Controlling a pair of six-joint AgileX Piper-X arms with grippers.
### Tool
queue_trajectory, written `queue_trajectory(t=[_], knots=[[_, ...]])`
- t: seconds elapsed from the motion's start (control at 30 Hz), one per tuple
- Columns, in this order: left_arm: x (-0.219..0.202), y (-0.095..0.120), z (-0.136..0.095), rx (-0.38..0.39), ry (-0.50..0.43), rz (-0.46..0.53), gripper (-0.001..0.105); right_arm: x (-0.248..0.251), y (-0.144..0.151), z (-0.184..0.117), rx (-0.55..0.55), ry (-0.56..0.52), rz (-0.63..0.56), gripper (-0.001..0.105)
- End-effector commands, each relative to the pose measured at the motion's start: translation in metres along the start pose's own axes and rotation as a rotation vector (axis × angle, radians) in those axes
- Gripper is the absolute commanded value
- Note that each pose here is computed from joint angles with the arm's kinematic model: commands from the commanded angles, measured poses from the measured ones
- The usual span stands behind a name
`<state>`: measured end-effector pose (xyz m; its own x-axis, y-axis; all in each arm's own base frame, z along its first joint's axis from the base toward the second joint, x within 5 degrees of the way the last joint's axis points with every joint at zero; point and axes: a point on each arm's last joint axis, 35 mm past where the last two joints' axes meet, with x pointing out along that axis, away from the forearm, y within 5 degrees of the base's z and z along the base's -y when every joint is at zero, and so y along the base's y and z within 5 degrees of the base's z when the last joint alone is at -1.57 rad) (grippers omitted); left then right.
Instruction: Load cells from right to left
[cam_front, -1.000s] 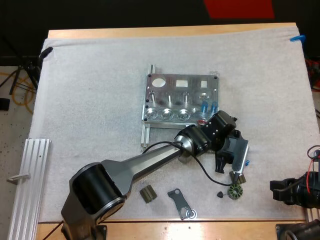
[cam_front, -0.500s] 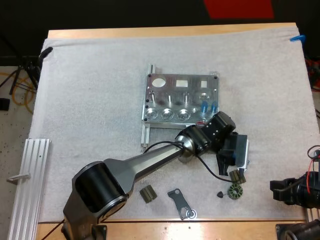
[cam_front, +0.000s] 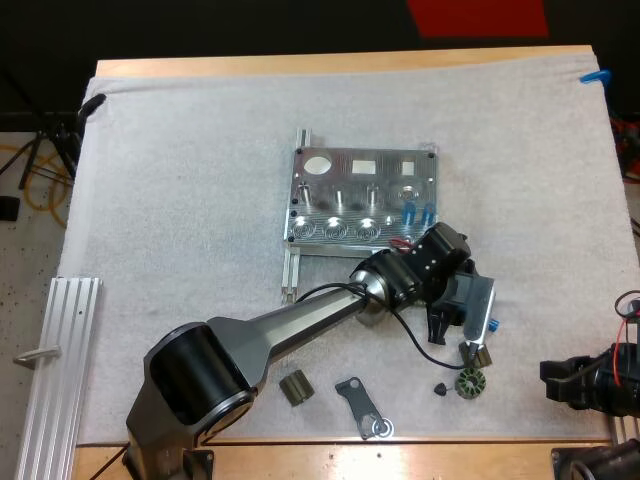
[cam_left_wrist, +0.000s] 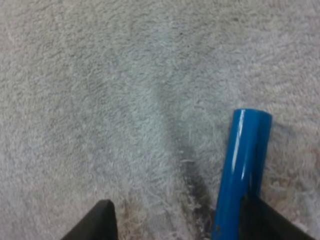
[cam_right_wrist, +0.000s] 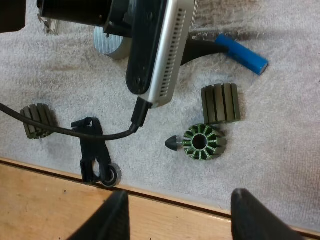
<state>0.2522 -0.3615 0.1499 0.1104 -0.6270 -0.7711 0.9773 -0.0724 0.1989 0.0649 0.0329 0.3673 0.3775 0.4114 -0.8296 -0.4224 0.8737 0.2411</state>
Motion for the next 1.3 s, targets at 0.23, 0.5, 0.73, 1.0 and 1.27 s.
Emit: queue_trajectory(t=[0.23, 0.5, 0.73, 1.0, 1.27], knots=[[-0.003, -0.005, -0.008, 0.179, 0.114, -0.033, 0.052, -0.001, 0.000, -0.001, -0.015, -0.009, 0.008, 0.046], [-0.002, -0.005, -0.007, 0.190, 0.096, -0.041, 0.052, 0.000, 0.000, 0.000, -0.022, -0.007, 0.008, 0.046], [-0.002, -0.005, -0.007, 0.189, 0.096, -0.041, 0.052, 0.000, 0.000, 0.000, -0.022, -0.007, 0.008, 0.046], [0.000, -0.007, -0.007, 0.189, 0.080, -0.061, 0.047, 0.000, 0.000, 0.000, -0.022, -0.006, 0.017, 0.046], [0.005, -0.012, -0.005, 0.210, 0.099, -0.058, 0.026, 0.000, 0.001, 0.000, -0.025, -0.006, 0.031, 0.046]])
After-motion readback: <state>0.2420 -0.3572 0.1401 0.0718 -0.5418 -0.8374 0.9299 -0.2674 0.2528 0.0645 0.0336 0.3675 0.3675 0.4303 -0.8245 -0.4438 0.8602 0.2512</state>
